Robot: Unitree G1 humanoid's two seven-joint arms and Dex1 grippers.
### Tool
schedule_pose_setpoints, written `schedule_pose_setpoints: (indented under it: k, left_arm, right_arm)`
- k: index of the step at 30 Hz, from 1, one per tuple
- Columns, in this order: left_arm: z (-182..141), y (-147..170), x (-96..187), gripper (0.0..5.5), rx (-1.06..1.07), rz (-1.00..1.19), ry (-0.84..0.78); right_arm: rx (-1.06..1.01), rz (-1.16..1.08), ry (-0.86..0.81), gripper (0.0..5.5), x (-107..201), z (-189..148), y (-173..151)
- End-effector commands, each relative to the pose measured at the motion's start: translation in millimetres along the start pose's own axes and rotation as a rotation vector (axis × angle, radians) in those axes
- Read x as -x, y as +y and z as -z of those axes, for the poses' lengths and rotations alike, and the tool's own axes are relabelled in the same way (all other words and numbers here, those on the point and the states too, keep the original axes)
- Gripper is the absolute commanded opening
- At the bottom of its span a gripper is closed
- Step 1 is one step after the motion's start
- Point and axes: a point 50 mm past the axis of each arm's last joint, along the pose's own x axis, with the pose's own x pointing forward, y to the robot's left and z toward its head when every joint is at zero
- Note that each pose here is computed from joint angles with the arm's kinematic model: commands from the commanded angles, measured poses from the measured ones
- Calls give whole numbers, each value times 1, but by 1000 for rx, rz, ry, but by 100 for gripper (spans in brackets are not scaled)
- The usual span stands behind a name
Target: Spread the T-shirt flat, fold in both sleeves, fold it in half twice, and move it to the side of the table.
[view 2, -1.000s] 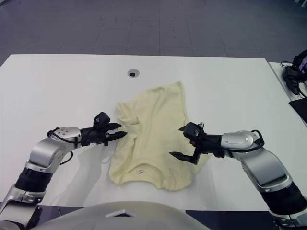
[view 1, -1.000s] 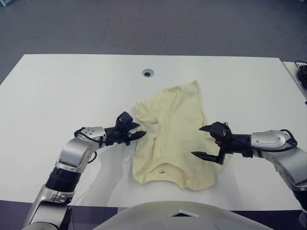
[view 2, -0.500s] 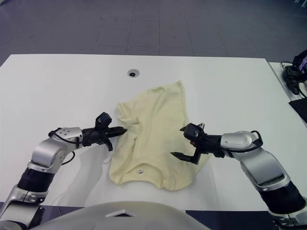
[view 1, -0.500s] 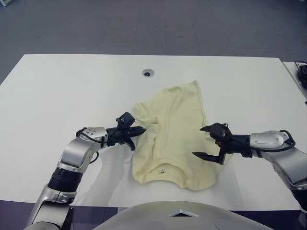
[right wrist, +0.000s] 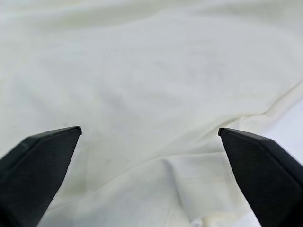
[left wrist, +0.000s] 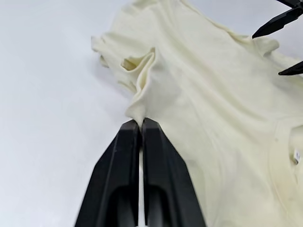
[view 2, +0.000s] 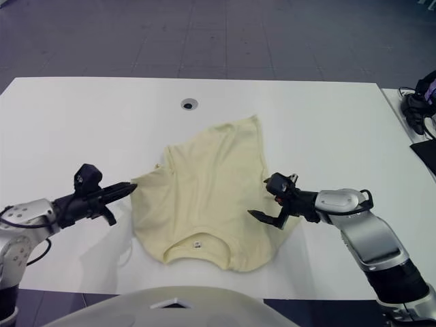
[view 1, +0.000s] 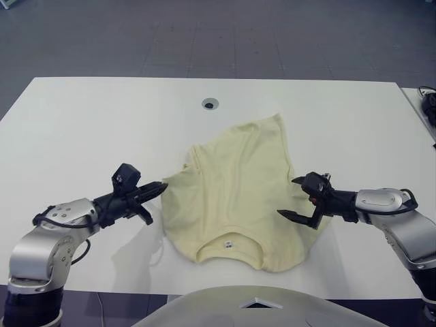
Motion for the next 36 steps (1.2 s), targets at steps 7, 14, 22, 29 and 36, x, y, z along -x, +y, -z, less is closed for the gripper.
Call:
schedule_pose_setpoints:
  k: [7,14,22,29,36]
  left_arm:
    - [18,8,23,41,19,-69,94]
    - [-49,25,14,163,45,75,-217]
    - [-67,66,-70,293,-359,-137,-128]
    - [-43,71,-113,420,-588,2,-21]
    - [-33,67,-128,528,-637,93,-13]
  right_arm:
    - [-27,43,-8,540,3,-2,0]
    - [-5,16,-13,540,0,-6,8]
    - [168,37,255,540,-6,36,14]
    - [219,48,293,540,-2,39,4]
    - [236,39,276,540,-6,34,0]
